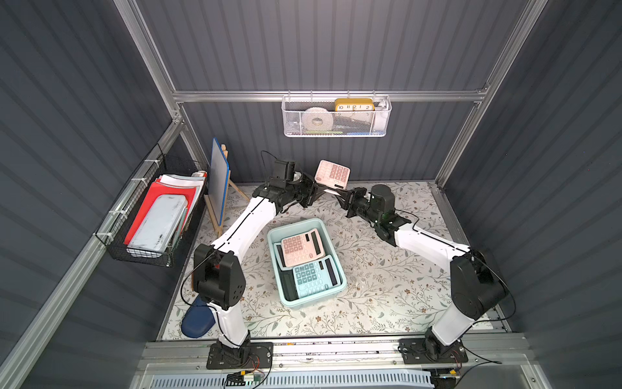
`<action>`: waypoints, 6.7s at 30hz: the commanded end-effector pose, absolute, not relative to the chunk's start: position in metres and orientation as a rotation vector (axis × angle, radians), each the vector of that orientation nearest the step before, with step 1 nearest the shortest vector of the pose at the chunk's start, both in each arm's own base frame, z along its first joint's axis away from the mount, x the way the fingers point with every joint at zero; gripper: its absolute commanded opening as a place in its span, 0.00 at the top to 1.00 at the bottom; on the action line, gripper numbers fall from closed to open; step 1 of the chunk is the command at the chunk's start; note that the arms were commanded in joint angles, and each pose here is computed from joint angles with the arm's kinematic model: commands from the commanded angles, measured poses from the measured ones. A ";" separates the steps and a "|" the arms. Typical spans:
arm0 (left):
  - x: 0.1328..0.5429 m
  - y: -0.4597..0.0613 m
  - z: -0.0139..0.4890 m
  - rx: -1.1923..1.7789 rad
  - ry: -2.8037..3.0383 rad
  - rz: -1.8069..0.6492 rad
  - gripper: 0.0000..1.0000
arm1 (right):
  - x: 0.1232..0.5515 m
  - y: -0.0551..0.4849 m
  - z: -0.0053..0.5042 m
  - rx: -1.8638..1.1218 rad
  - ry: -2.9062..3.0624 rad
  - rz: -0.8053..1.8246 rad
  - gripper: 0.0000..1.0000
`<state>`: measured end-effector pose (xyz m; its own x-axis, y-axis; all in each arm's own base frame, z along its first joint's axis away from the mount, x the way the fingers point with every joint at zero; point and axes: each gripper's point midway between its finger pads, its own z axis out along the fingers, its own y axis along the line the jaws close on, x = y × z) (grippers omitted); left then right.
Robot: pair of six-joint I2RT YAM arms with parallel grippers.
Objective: Put the calculator in the storage box
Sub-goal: Pick up the calculator at the center of the board, then place the calculator in the storage box.
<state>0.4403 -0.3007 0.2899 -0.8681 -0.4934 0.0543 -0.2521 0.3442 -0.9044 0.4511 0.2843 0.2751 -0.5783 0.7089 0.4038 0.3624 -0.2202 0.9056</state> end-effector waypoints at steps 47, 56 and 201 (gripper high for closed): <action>0.327 -0.282 0.278 -0.177 2.810 -1.784 1.00 | 0.394 0.194 0.244 0.336 2.521 1.777 0.32; 0.322 -0.297 0.272 -0.155 2.836 -1.823 1.00 | 0.393 0.201 0.244 0.324 2.490 1.921 0.39; 0.382 -0.132 0.179 -0.830 2.638 -1.160 0.01 | 0.314 0.389 0.214 -0.252 2.812 1.085 0.60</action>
<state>0.3647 -0.1163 0.1622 -0.8036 -0.5844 0.1130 -0.5137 0.5851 -0.6274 0.3008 0.4085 0.1787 -0.9814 -0.1710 -0.0872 -0.1855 0.7284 0.6595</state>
